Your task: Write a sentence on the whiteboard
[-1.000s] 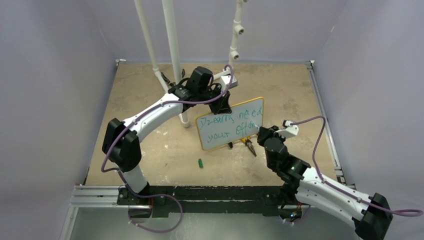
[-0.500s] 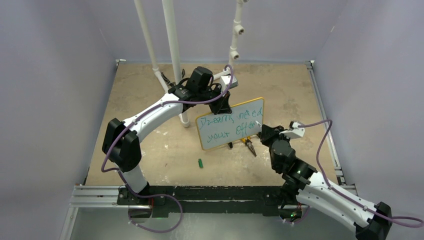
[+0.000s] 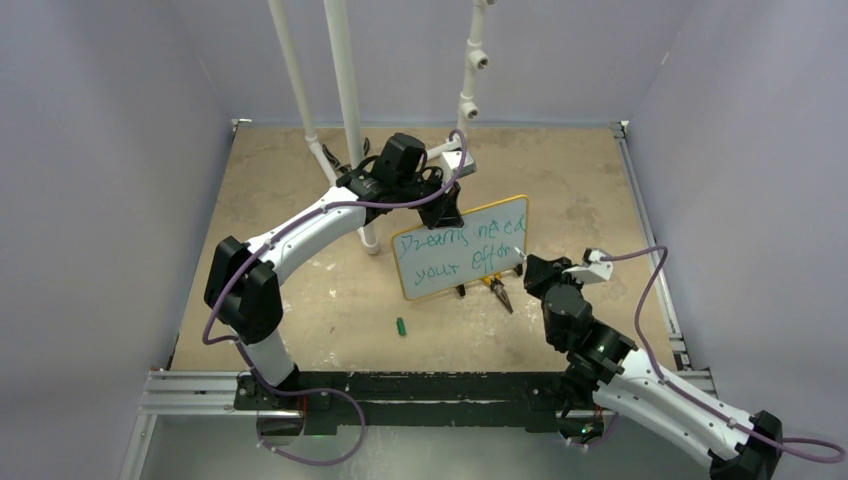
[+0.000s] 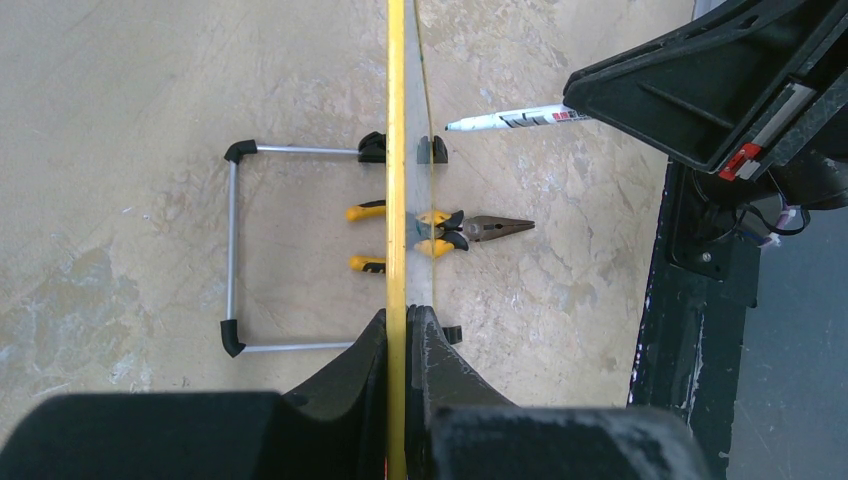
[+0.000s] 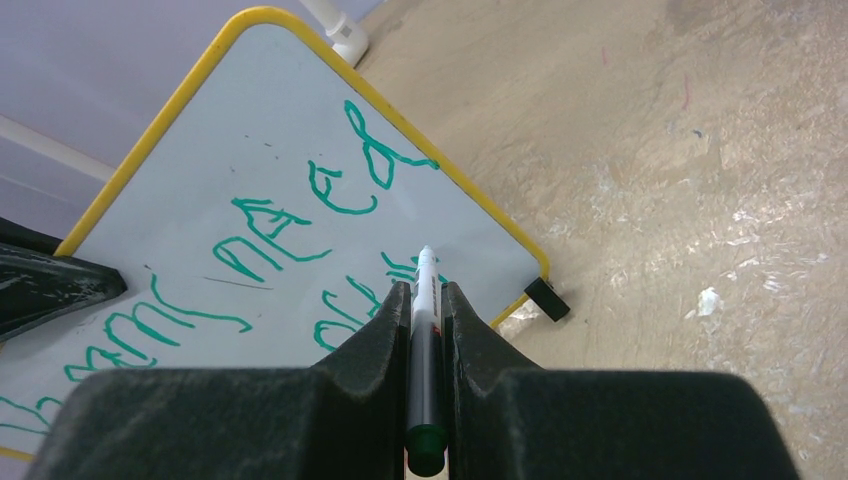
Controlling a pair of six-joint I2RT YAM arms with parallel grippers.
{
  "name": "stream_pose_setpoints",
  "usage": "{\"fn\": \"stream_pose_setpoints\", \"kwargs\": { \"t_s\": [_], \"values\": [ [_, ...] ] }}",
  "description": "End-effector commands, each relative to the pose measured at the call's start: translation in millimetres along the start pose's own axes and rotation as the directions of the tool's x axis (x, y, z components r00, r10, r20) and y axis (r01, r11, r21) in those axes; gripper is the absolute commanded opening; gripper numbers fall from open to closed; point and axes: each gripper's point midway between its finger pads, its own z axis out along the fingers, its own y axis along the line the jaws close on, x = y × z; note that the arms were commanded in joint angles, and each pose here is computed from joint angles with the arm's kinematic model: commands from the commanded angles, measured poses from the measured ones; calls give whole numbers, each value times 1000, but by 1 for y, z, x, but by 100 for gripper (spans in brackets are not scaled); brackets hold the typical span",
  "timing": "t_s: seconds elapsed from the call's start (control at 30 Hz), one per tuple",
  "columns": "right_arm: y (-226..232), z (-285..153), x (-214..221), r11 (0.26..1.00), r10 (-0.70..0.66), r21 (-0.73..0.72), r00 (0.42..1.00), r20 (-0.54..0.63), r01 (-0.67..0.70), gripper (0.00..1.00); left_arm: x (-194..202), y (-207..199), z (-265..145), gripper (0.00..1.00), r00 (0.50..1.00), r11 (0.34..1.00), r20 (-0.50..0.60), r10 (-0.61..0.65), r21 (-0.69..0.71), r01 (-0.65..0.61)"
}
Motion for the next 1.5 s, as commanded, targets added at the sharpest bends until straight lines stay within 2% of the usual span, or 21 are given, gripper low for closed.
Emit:
{"fn": "stream_pose_setpoints", "kwargs": {
  "t_s": [0.0, 0.77, 1.17, 1.47],
  "values": [
    [1, 4, -6, 1000, -3, 17, 1000, 31, 3, 0, 1, 2, -7, 0, 1000, 1000, -5, 19, -15, -19],
    [7, 15, -1, 998, -42, 41, 998, 49, 40, 0, 2, 0, -5, 0, 1000, 1000, -5, 17, 1, -17],
    [-2, 17, -5, 995, -43, 97, 996, 83, 35, 0, 2, 0, -6, 0, 1000, 1000, -4, 17, 0, -17],
    [2, 11, -17, 997, -11, 74, 996, 93, 4, 0, 1, -1, -6, 0, 1000, 1000, -3, 19, 2, -19]
  ]
}}
